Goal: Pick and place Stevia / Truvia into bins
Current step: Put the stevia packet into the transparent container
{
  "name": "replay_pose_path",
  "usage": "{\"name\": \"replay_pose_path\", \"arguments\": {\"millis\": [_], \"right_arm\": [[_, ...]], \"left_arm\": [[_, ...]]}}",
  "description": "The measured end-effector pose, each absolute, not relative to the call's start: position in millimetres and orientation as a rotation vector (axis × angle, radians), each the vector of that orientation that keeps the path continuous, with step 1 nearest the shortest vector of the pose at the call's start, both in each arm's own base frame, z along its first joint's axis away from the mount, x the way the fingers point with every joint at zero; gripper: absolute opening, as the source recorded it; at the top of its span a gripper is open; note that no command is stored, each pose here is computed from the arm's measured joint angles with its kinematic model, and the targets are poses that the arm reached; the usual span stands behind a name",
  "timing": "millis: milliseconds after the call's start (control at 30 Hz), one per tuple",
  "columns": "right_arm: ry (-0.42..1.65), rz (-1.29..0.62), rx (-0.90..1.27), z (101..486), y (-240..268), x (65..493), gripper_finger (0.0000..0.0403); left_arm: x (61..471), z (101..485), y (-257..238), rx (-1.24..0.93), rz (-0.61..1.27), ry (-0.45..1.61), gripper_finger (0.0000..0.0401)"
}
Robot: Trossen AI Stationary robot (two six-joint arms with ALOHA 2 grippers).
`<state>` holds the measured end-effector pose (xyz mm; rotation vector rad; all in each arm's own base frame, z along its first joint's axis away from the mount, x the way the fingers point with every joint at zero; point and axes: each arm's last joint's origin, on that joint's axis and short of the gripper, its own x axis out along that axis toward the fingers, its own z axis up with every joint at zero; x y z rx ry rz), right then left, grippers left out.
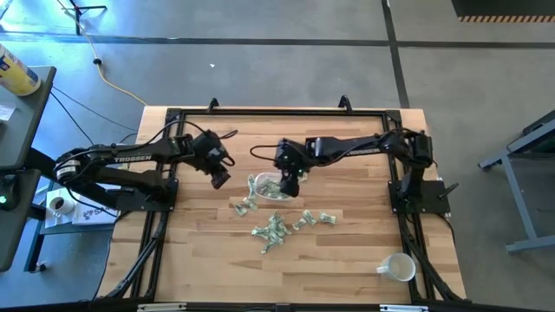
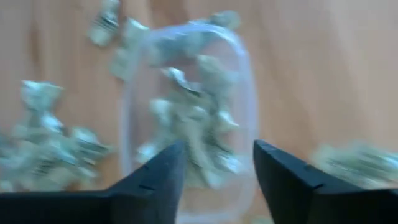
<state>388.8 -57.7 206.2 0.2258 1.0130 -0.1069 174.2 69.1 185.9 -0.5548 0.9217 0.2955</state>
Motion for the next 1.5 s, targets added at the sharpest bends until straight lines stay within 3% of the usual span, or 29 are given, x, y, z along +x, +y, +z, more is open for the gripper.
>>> {"name": "replay_pose_path", "arguments": {"millis": [100, 233, 600, 800, 1033, 1333, 1500], "right_arm": [[1.053, -0.171, 0.144, 211.1, -63.1, 382.0, 0.0227], [1.117, -0.164, 0.126, 208.7, -71.2, 374.7, 0.0242], [1.146, -0.169, 0.037, 209.7, -118.3, 353.0, 0.0243], [1.092, -0.056, -0.066, 197.5, -146.7, 355.4, 0.0243], [1.127, -0.041, -0.048, 165.7, -147.5, 367.6, 0.0243], [1.050, -0.035, -0.081, 169.1, -166.1, 366.2, 0.0243], [1.019, -0.059, -0.019, 153.0, -179.1, 370.1, 0.0243]], "left_arm": [[176.9, 187.9, 70.1, -0.544, 0.291, 0.886, 0.0175], [180.0, 190.4, 71.6, -0.537, 0.290, 0.844, 0.0175], [180.4, 190.8, 71.8, -0.633, 0.335, 0.825, 0.0175], [182.4, 192.7, 73.2, -0.632, 0.353, 0.793, 0.0175], [183.2, 193.4, 74.1, -0.621, 0.368, 0.778, 0.0175], [183.1, 193.5, 75.4, -0.600, 0.407, 0.773, 0.0175], [183.2, 193.7, 76.2, -0.590, 0.429, 0.767, 0.0175]]}}
